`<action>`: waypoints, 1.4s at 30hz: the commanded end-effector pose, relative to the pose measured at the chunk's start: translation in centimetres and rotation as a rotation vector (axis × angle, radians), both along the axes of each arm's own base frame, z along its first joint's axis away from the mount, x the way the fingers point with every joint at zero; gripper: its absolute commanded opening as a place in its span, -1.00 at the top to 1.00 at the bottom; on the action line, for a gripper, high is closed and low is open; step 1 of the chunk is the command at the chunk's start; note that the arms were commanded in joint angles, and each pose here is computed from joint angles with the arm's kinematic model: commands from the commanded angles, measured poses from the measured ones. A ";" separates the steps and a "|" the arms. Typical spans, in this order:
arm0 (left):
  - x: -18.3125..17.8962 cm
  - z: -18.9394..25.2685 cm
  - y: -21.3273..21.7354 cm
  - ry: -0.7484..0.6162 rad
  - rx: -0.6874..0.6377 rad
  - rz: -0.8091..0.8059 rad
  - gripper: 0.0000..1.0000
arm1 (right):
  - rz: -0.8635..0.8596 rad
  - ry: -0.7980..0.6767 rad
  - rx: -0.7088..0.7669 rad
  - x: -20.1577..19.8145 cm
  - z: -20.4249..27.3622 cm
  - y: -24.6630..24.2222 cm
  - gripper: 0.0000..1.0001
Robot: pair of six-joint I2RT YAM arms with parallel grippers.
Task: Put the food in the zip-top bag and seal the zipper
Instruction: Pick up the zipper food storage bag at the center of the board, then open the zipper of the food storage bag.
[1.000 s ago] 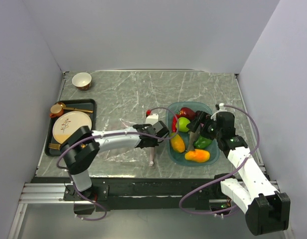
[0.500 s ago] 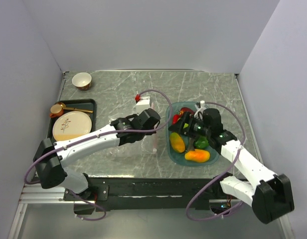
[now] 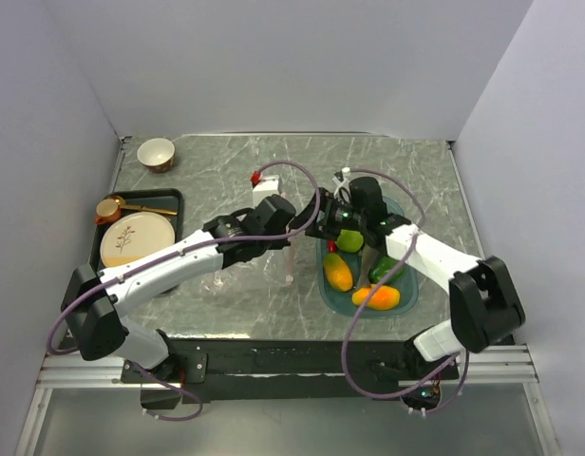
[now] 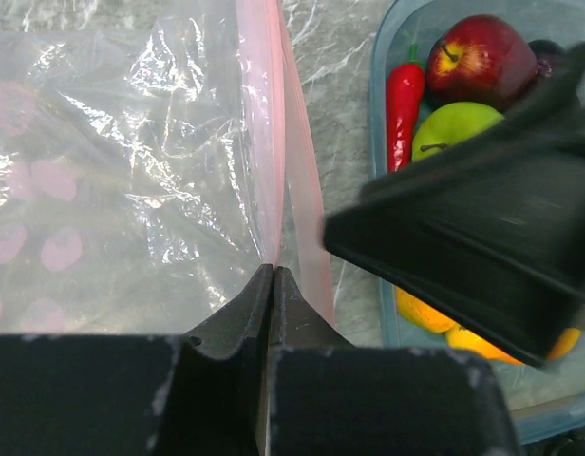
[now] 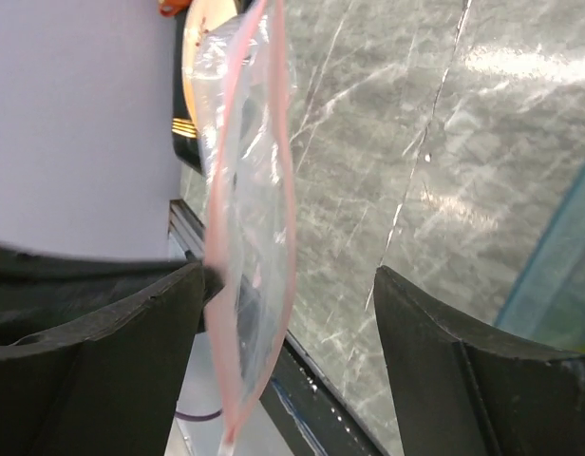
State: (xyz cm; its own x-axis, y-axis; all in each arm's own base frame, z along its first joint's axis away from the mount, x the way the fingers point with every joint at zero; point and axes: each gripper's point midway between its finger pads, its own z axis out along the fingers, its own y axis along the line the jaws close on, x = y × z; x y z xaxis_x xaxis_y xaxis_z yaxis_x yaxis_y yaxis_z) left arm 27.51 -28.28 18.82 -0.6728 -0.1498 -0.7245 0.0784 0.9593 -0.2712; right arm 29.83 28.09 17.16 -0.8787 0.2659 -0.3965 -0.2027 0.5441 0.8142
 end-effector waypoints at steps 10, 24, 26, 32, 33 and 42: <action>1.6 3.6 -0.5 -0.042 -0.077 -0.020 0.85 | 0.056 -0.008 0.007 1.8 -0.4 2.9 0.69; 0.6 4.6 -0.3 -0.002 -0.144 0.029 -0.49 | -0.040 -0.017 -0.071 0.7 0.7 3.0 1.00; -0.3 5.4 -1.1 -0.008 -0.189 -0.002 -0.58 | -0.039 -0.020 -0.043 0.3 1.4 3.1 1.00; -3.3 4.9 -2.7 0.001 -0.208 -0.047 -0.66 | -0.016 -0.068 0.003 0.1 2.3 3.6 1.00; -3.5 4.2 -2.3 -0.004 -0.179 -0.024 -0.66 | -0.004 -0.063 0.012 0.0 2.6 3.8 1.00; -3.5 2.5 0.6 -0.055 -0.024 0.077 -0.56 | -0.023 -0.064 0.052 -0.1 4.1 4.7 1.00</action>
